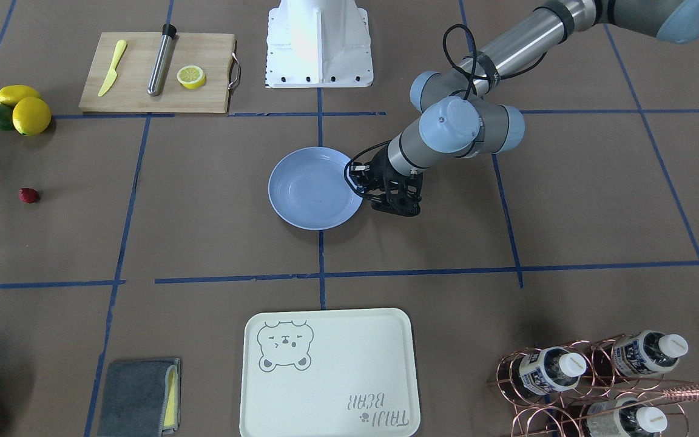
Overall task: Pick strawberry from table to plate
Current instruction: 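Grip the plate rim with the left gripper and drag it toward the table center, then release the plate and lift the left gripper away while the right arm moves in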
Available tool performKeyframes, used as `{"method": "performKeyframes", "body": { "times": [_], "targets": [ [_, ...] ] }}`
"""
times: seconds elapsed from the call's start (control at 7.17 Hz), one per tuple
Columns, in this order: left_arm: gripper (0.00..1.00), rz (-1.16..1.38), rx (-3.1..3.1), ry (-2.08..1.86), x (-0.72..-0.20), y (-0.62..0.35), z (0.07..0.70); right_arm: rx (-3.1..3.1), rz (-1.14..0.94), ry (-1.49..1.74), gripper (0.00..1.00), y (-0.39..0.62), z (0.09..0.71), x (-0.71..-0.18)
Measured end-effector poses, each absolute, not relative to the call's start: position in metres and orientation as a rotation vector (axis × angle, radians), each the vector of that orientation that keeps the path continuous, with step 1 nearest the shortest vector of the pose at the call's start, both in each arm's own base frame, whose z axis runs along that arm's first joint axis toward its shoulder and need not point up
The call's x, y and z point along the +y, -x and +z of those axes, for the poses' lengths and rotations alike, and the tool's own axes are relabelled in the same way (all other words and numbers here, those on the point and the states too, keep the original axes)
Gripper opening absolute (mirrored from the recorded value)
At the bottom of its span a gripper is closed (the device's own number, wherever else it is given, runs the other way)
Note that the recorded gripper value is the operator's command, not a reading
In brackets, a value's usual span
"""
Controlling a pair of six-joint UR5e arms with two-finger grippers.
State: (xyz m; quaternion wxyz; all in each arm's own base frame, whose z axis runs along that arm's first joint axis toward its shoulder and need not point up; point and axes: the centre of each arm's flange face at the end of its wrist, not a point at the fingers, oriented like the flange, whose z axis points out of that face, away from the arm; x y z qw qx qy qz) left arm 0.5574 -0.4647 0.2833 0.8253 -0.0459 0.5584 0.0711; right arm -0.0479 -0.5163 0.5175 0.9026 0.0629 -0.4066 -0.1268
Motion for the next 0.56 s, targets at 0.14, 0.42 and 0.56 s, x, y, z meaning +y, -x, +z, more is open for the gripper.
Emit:
{"method": "performKeyframes", "body": {
  "times": [0.14,0.42,0.56],
  "targets": [
    [1.0,0.159,1.194,0.094,-0.463,-0.56,0.287,-0.841,-0.264,-0.129,1.0,0.049,0.518,-0.516],
    [1.0,0.167,1.219,0.074,-0.463,-0.556,0.285,-0.841,-0.269,-0.127,1.0,0.051,0.518,-0.516],
    [1.0,0.154,1.245,0.05,-0.469,-0.541,0.275,-0.842,-0.272,-0.127,1.0,0.053,0.518,-0.517]
  ]
}}
